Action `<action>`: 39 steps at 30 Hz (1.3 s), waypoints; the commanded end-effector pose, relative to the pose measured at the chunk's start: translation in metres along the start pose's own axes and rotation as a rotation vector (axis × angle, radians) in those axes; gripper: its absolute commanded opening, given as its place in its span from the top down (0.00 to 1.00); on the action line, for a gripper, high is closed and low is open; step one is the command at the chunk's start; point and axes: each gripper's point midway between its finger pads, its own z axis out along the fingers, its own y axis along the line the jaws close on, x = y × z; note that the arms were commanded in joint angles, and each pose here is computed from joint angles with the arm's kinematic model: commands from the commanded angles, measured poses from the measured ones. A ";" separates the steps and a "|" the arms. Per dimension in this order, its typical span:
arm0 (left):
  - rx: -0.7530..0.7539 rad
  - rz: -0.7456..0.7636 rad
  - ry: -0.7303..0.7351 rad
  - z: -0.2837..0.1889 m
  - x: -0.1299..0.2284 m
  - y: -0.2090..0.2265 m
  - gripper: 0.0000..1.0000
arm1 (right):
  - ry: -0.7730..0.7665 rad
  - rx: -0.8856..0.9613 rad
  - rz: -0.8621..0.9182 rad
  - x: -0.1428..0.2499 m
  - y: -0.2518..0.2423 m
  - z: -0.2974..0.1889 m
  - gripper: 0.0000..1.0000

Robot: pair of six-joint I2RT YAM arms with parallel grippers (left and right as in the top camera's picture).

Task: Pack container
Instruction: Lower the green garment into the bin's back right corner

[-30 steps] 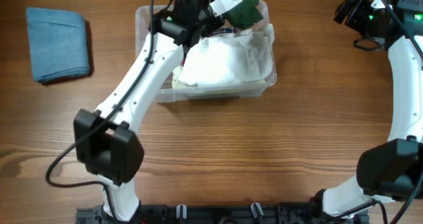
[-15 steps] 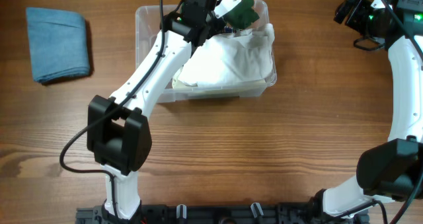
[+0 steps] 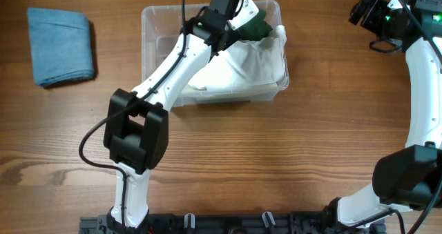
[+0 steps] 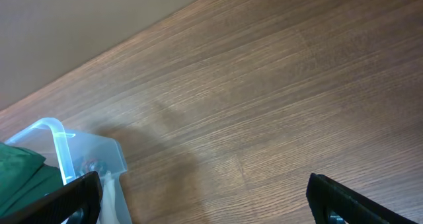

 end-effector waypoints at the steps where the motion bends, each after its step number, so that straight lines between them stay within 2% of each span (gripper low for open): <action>1: 0.013 -0.022 -0.025 0.004 -0.009 -0.004 0.96 | 0.015 0.011 0.015 0.004 -0.003 0.007 0.00; 3: 0.020 -0.020 -0.014 0.011 -0.005 -0.008 0.96 | 0.015 0.011 0.015 0.004 -0.003 0.007 0.00; 4: 0.021 -0.020 -0.012 0.013 -0.004 -0.009 0.92 | 0.015 0.011 0.016 0.004 -0.003 0.007 0.00; 5: 0.020 -0.020 -0.014 0.013 -0.004 -0.008 0.78 | 0.015 0.011 0.016 0.004 -0.003 0.007 0.00; 6: 0.018 -0.021 -0.018 0.013 -0.005 -0.008 0.58 | 0.015 0.011 0.016 0.004 -0.003 0.007 0.01; 8: 0.010 -0.023 -0.031 0.013 -0.009 -0.006 0.44 | 0.015 0.011 0.016 0.004 -0.003 0.007 0.00; 10: 0.000 -0.026 -0.047 0.012 -0.013 -0.004 0.37 | 0.015 0.011 0.016 0.004 -0.003 0.007 0.00; 16: -0.027 -0.029 -0.087 -0.006 -0.033 -0.005 0.38 | 0.015 0.011 0.015 0.004 -0.003 0.007 0.00; 25: -0.039 -0.239 -0.217 -0.064 -0.075 0.002 0.41 | 0.015 0.011 0.015 0.004 -0.003 0.007 0.00; 36: -0.001 -0.497 -0.277 -0.071 -0.092 -0.003 0.40 | 0.015 0.011 0.015 0.004 -0.003 0.007 0.00; 39: -0.007 -0.508 -0.287 -0.070 -0.093 -0.001 0.48 | 0.015 0.011 0.015 0.004 -0.003 0.007 0.00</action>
